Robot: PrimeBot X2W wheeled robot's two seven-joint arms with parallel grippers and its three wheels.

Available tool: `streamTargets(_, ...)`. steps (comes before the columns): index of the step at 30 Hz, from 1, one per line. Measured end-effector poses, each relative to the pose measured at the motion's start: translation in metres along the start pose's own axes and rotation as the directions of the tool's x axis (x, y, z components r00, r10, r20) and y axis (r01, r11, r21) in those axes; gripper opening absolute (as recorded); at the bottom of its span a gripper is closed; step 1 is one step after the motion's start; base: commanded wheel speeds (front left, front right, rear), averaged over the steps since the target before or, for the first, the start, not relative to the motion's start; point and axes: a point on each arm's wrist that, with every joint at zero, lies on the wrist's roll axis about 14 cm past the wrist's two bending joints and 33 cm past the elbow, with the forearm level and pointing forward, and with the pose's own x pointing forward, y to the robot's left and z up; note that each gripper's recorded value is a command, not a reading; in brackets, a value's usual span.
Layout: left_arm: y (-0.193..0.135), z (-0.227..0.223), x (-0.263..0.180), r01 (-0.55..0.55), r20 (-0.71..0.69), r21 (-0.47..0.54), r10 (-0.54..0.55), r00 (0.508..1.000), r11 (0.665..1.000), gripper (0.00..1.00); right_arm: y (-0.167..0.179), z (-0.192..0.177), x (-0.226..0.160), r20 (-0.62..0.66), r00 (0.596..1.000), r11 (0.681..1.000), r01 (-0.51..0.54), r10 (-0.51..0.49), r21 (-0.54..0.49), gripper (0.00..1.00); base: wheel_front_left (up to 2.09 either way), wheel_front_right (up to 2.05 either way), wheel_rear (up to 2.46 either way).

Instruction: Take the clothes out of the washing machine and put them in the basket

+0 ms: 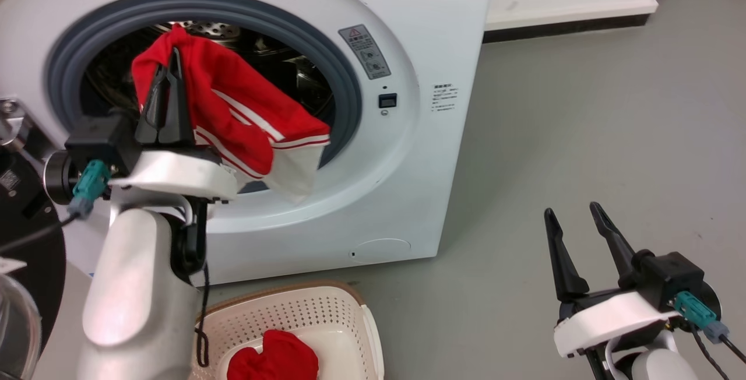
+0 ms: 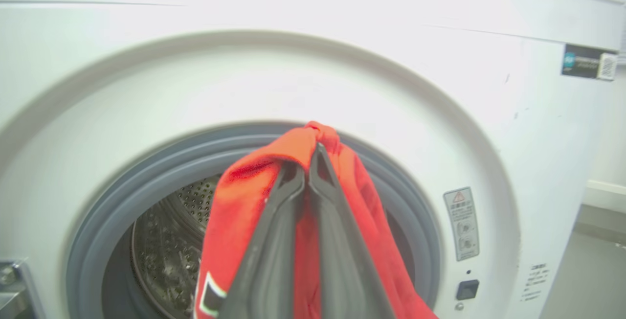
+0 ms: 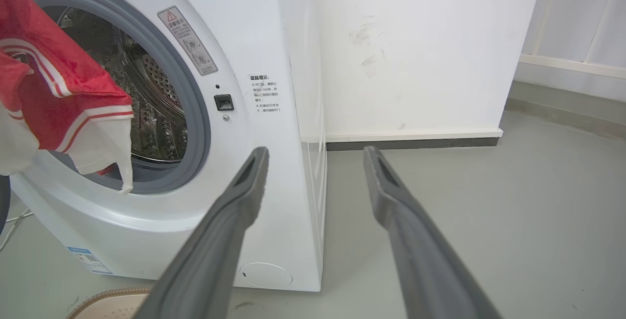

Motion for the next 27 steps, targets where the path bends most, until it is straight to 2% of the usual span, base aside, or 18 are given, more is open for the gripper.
streamTargets(8,-0.012,0.051,-0.043,0.001,0.142,-0.011,0.001,0.990,1.000,0.00,0.012,0.002,-0.004,-0.007,0.999,0.999,-0.033,0.033,-0.002,1.00,0.00,0.00,0.00)
streamTargets(13,-0.021,0.056,-0.070,0.001,0.133,-0.020,0.002,0.991,1.000,0.00,0.016,0.003,-0.005,-0.011,0.999,0.999,-0.047,0.047,-0.003,1.00,0.00,0.00,0.00)
streamTargets(17,-0.020,0.031,-0.091,-0.039,0.030,-0.075,0.041,0.999,0.996,0.00,0.018,0.003,-0.002,-0.013,0.998,0.999,-0.054,0.054,-0.006,1.00,0.00,0.00,0.00)
streamTargets(21,-0.021,-0.013,-0.115,-0.072,-0.128,-0.104,0.058,0.990,0.992,0.00,0.020,-0.004,0.002,-0.034,0.998,0.998,-0.059,0.059,-0.004,1.00,0.00,0.00,0.00)
streamTargets(27,-0.033,-0.094,-0.159,-0.114,-0.395,-0.149,0.046,0.918,0.982,0.00,0.021,-0.015,0.014,-0.061,0.996,0.998,-0.066,0.066,-0.001,1.00,0.00,0.00,0.00)
